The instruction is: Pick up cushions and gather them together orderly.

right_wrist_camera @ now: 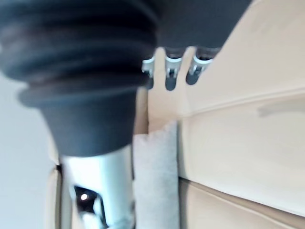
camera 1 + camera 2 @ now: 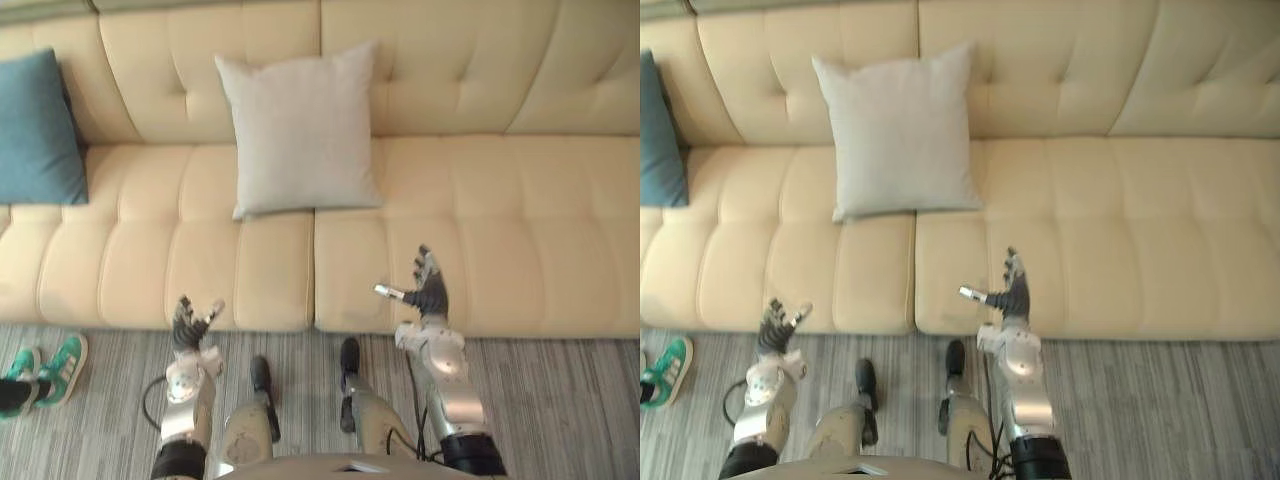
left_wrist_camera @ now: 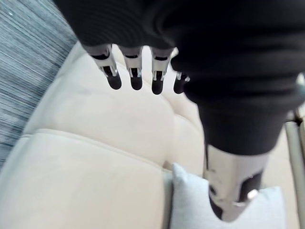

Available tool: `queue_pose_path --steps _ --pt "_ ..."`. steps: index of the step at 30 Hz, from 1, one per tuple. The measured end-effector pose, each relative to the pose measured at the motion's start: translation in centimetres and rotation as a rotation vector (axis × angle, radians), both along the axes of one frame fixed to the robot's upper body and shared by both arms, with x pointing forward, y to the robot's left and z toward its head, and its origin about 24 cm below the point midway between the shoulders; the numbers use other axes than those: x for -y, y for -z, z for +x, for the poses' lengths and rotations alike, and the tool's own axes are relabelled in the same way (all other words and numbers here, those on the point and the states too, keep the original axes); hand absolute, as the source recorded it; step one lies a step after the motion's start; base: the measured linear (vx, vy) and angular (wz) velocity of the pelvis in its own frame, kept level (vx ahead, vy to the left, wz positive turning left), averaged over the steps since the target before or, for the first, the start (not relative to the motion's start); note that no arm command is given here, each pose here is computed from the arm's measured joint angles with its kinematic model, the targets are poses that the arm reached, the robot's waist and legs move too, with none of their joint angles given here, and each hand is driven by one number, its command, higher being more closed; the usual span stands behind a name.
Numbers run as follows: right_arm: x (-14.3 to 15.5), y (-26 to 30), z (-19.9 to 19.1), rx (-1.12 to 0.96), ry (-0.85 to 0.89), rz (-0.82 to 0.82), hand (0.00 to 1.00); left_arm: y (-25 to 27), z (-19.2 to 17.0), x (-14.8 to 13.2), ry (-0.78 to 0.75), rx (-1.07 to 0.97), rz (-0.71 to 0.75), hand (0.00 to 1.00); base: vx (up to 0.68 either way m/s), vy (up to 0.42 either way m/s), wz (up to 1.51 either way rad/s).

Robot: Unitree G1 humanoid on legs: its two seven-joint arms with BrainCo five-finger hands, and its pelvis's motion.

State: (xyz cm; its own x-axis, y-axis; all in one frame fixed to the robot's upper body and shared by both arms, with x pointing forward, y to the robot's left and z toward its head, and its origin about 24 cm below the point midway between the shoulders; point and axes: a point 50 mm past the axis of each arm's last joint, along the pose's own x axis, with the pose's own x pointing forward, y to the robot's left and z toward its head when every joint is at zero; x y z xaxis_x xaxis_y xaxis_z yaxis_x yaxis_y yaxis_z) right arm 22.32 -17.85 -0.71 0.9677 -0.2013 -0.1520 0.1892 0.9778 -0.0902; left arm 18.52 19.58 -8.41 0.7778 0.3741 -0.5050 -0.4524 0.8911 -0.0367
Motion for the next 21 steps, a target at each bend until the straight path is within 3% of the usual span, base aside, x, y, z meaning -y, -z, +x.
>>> queue_pose_path --steps 11,21 --pt "1.7 11.7 -8.4 -0.639 0.029 0.003 0.00 6.6 -7.9 0.6 0.149 -0.468 0.018 0.00 0.04 0.028 -0.12" --pt "1.9 12.7 -9.5 -0.714 0.035 -0.008 0.00 6.9 -9.0 -0.7 0.133 -0.511 0.047 0.00 0.00 0.047 -0.22"
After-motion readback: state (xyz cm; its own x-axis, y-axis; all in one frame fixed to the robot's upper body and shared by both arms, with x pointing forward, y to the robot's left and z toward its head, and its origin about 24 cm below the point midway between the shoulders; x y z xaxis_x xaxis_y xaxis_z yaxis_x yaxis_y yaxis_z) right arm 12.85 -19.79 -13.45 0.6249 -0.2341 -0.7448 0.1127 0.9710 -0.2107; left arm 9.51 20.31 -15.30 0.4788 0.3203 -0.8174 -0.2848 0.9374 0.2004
